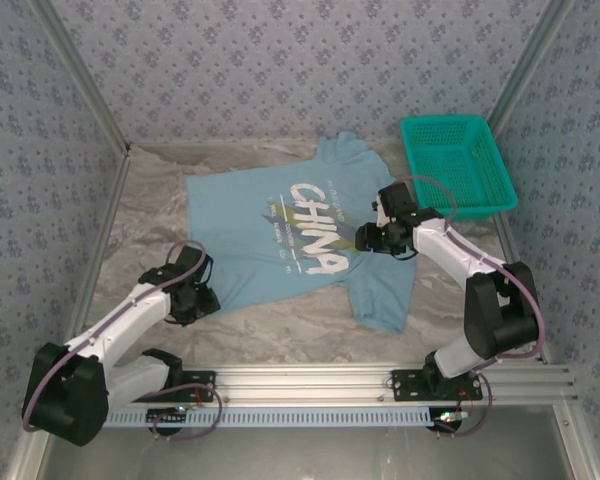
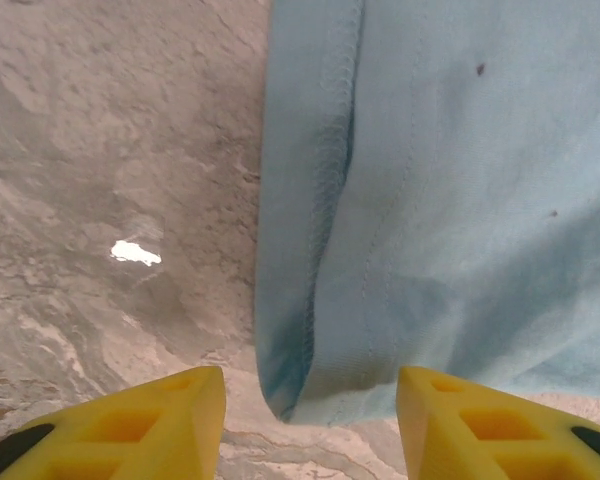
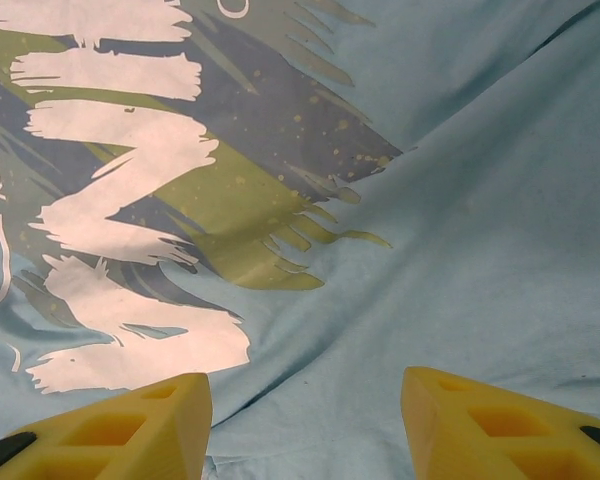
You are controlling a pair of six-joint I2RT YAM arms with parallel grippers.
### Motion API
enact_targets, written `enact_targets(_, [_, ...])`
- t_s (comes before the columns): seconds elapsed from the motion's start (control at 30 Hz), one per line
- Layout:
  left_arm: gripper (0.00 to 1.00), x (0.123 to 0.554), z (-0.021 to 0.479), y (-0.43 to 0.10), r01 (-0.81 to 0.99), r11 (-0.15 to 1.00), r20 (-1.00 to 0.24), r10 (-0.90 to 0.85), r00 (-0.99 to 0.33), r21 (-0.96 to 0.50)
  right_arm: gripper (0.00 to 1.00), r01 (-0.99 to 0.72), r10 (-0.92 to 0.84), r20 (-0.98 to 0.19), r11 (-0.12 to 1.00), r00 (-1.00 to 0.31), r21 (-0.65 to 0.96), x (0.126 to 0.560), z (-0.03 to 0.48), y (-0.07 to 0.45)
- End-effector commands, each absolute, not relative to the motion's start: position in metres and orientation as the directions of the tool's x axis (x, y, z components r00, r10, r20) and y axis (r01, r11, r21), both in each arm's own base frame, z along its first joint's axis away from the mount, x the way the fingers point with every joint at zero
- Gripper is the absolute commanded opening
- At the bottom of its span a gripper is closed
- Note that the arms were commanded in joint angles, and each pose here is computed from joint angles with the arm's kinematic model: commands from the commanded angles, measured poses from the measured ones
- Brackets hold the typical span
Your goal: Fold the inside-out t-shirt
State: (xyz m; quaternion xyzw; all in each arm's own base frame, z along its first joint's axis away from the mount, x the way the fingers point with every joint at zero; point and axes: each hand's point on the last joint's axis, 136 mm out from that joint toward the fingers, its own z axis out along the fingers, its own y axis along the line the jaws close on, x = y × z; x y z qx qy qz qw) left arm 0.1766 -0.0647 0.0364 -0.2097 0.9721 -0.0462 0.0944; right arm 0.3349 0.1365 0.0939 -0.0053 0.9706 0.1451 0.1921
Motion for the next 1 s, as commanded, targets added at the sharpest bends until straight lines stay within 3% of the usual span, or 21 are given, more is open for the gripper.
enact_targets(0.0, [0.48,0.172,0.032,-0.07,-0.399,0.907,-0.132,-0.416,-0.9,-0.138,0.55,-0.089,0.019,-0.355,0.954,-0.934,0.287,0.33,0.093,0.14])
enact_targets(0.1, [0.46,0.171,0.026,-0.071,-0.396,0.909,-0.116,-0.41,-0.905,-0.131,0.55,-0.091,0.017,-0.355,0.954,-0.935,0.286,0.329,0.094,0.14])
enact_targets(0.37, [0.3,0.169,0.017,-0.072,-0.397,0.908,-0.107,-0.411,-0.905,-0.132,0.55,-0.08,0.016,-0.355,0.964,-0.935,0.255,0.32,0.1,0.131])
enact_targets(0.73, [0.0,0.173,0.014,-0.077,-0.38,0.911,-0.116,-0.399,-0.909,-0.159,0.55,-0.005,0.027,-0.189,0.986,-0.982,0.165,0.267,0.091,0.102])
enact_targets(0.97, [0.0,0.193,0.029,-0.084,-0.347,0.917,-0.161,-0.38,-0.911,-0.198,0.58,0.155,0.17,-0.119,0.981,-0.978,0.12,0.226,0.087,0.069])
